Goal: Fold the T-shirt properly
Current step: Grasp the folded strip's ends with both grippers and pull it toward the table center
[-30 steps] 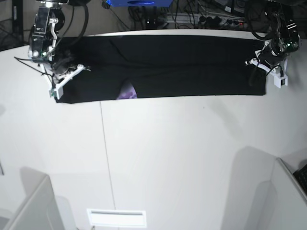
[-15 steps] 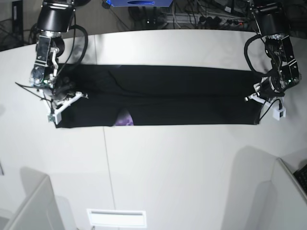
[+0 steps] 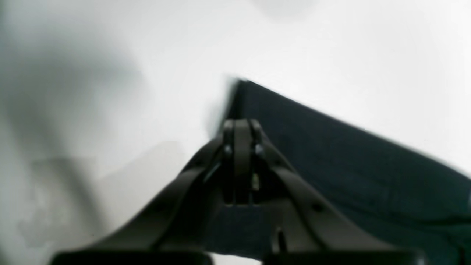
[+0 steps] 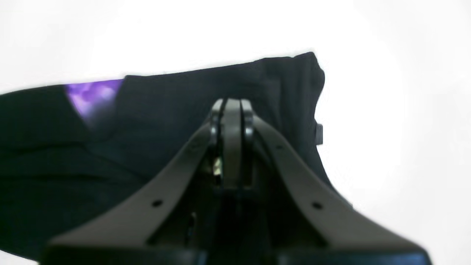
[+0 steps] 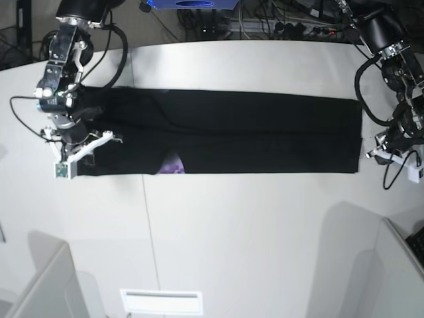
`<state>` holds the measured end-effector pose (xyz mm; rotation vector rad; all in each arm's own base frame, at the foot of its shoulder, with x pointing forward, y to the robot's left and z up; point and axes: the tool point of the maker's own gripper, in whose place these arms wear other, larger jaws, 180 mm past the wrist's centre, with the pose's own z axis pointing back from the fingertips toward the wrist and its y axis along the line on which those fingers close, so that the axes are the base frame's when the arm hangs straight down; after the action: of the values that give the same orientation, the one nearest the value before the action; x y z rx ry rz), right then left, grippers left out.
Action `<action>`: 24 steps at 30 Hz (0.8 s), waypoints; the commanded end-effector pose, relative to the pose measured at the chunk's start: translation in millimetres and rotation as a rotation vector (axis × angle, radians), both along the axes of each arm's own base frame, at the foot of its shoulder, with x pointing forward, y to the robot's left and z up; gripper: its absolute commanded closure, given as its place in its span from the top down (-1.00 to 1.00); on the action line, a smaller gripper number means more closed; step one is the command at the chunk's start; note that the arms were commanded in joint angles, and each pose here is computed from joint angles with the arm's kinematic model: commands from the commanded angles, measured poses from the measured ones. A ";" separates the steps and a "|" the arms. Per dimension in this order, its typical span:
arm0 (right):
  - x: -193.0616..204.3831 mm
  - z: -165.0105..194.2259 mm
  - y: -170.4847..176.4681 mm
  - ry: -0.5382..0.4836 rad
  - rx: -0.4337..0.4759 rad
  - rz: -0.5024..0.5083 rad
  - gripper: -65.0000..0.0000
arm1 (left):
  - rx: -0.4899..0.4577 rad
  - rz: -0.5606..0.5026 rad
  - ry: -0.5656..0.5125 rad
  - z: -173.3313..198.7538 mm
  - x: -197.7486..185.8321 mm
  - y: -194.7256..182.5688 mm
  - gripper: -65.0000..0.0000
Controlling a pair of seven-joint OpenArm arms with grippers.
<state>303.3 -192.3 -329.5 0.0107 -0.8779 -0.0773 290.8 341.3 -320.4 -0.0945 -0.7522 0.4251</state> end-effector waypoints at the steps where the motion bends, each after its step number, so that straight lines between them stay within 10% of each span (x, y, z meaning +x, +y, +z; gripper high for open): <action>1: 4.0 14.8 2.1 -0.054 -0.003 0.007 -1.00 | 0.004 0.001 -0.059 19.7 1.2 6.3 -1.00; 9: -17.5 -1.8 14.2 -0.005 0.039 -0.002 -1.00 | -0.019 0.071 -0.068 29.1 -43.2 38.0 -0.98; 17: -34.9 -15.7 34.7 0.031 0.168 0.014 -1.00 | -0.077 0.134 -0.028 0.1 -52.6 49.0 1.00; 24: -38.3 -19.3 40.4 0.042 0.188 0.009 -1.00 | -0.167 0.100 -0.012 -28.0 -16.1 28.1 0.97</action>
<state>256.8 -150.4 -360.1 0.1862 -0.7748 -0.1553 269.8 359.6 -362.1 -0.2398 -0.6960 0.5978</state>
